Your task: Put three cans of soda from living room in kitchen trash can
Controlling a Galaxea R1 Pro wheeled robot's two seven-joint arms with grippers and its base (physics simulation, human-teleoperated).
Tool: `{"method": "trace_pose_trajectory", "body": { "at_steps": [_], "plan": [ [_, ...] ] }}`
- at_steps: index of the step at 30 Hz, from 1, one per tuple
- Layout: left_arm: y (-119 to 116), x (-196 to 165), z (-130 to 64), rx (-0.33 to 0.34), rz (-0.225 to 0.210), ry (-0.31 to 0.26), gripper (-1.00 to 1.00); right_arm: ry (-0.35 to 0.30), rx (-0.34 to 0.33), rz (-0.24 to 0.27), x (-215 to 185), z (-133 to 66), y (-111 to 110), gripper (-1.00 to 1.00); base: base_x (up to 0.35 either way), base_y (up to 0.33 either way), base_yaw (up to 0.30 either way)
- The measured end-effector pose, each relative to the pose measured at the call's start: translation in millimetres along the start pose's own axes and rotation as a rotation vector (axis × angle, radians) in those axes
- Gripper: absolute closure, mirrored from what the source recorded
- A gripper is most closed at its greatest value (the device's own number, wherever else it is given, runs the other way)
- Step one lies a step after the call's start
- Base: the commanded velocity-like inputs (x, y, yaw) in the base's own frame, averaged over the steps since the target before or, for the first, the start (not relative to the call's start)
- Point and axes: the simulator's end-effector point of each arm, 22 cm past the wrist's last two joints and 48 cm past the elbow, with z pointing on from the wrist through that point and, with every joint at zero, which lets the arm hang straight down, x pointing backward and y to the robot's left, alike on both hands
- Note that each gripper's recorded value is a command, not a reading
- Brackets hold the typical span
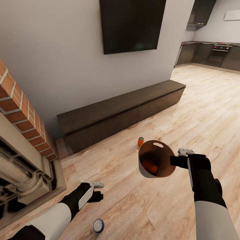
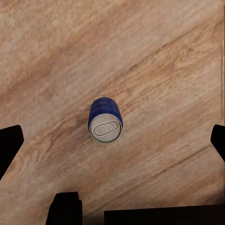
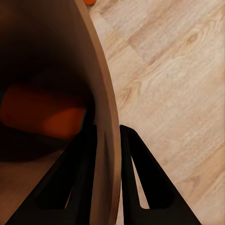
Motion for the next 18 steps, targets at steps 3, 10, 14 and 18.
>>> {"method": "trace_pose_trajectory", "body": {
  "at_steps": [3, 10, 14, 18],
  "plan": [
    [-1.9, -3.7, 5.8, 0.006, -0.002, -0.025, -1.0, 0.0, 0.0, -0.001, 3.8, 4.7, 0.2, 1.0, 0.0, 0.0, 0.0],
    [-3.1, -3.7, 19.4, 0.012, -0.004, -0.042, -1.0, 0.0, 0.001, -0.002, 13.1, 15.7, -1.3, 1.0, 0.0, 0.0, 0.0],
    [-2.0, -1.9, 27.4, 0.012, -0.005, -0.044, -1.0, 0.0, 0.001, -0.002, 18.1, 21.9, -1.7, 1.0, 0.0, 0.0, 0.0],
    [-2.4, 0.7, 35.5, 0.014, -0.006, -0.044, -1.0, 0.0, 0.003, -0.003, 23.8, 28.3, -3.2, 1.0, 0.0, 0.0, 0.0]
  ]
}}
